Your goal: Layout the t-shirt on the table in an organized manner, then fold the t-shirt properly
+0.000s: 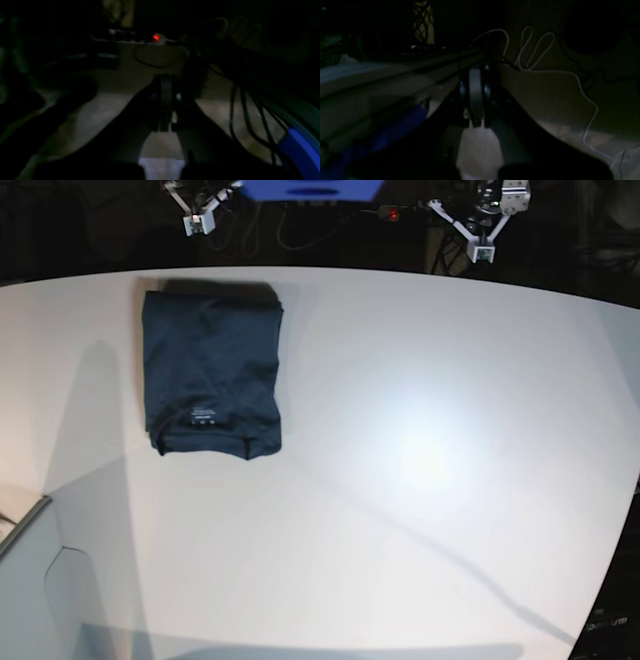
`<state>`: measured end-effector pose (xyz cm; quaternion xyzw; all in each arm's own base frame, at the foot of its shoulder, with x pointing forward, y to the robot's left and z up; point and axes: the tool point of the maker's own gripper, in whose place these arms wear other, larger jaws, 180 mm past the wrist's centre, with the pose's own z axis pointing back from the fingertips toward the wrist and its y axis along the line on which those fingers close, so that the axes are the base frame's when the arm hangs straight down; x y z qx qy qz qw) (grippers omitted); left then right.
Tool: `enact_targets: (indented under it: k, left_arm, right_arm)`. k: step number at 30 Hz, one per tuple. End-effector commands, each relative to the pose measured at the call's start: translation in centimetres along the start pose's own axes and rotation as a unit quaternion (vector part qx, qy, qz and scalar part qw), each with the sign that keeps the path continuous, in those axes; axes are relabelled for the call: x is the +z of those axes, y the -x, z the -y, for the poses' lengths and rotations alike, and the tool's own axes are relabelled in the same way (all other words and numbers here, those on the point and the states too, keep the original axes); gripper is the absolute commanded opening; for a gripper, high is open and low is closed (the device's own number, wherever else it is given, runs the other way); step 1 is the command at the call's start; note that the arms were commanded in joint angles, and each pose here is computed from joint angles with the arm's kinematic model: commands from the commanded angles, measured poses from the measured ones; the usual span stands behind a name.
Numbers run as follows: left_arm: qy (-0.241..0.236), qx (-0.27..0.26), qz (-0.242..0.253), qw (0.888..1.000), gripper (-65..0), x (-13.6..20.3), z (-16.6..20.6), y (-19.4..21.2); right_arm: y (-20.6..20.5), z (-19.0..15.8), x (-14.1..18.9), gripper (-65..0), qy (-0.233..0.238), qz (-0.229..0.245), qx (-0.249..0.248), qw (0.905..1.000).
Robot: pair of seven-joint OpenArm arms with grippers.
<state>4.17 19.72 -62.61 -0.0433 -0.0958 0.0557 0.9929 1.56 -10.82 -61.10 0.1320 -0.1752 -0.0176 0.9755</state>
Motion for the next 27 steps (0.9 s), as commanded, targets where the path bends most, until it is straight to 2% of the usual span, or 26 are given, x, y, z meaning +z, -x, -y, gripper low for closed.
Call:
enact_targets:
  k: [1, 6, 9, 12, 13, 15, 17, 19, 27]
  left_arm:
    - [-0.006, 0.0, -0.004, 1.0, -65.0, 0.0, -0.7, 0.0]
    - [0.004, -0.004, -0.057, 0.998, -65.0, -1.4, 0.2, 2.0]
    - [0.011, -0.008, -0.09, 0.996, -65.0, -2.0, 0.9, 3.1]
    - [0.019, -0.014, -0.117, 0.993, -65.0, -2.4, 2.3, 4.1]
    - [0.025, -0.018, -0.126, 0.992, -65.0, -2.5, 3.0, 4.6]
    - [0.032, -0.023, -0.136, 0.99, -65.0, -2.6, 3.9, 5.0]
    - [0.041, -0.024, -0.141, 0.989, -65.0, -2.7, 5.2, 5.5]
    - [0.045, -0.02, -0.14, 0.989, -65.0, -2.7, 5.7, 5.5]
    - [0.053, -0.013, -0.14, 0.989, -65.0, -2.9, 6.8, 5.6]
  right_arm:
    - [0.0, 0.7, 0.0, -65.0, 0.003, -0.001, 0.0, 1.0]
    - [0.6, 4.3, -1.2, -65.0, 0.082, -0.008, -0.009, 0.9965]
    - [1.6, 4.6, -1.8, -65.0, 0.105, -0.008, -0.01, 0.9944]
    - [2.7, 5.3, -1.9, -65.0, 0.125, -0.026, 0.059, 0.9901]
    - [2.8, 5.6, -1.8, -65.0, 0.14, -0.028, 0.094, 0.9853]
    - [2.5, 6.9, -1.1, -65.0, 0.188, -0.019, 0.158, 0.9693]
    - [1.6, 7.7, -0.6, -65.0, 0.222, -0.004, 0.2, 0.9544]
    - [1.9, 7.5, -0.5, -65.0, 0.221, -0.005, 0.217, 0.9508]
    - [1.9, 6.5, -0.8, -65.0, 0.213, -0.004, 0.217, 0.9526]
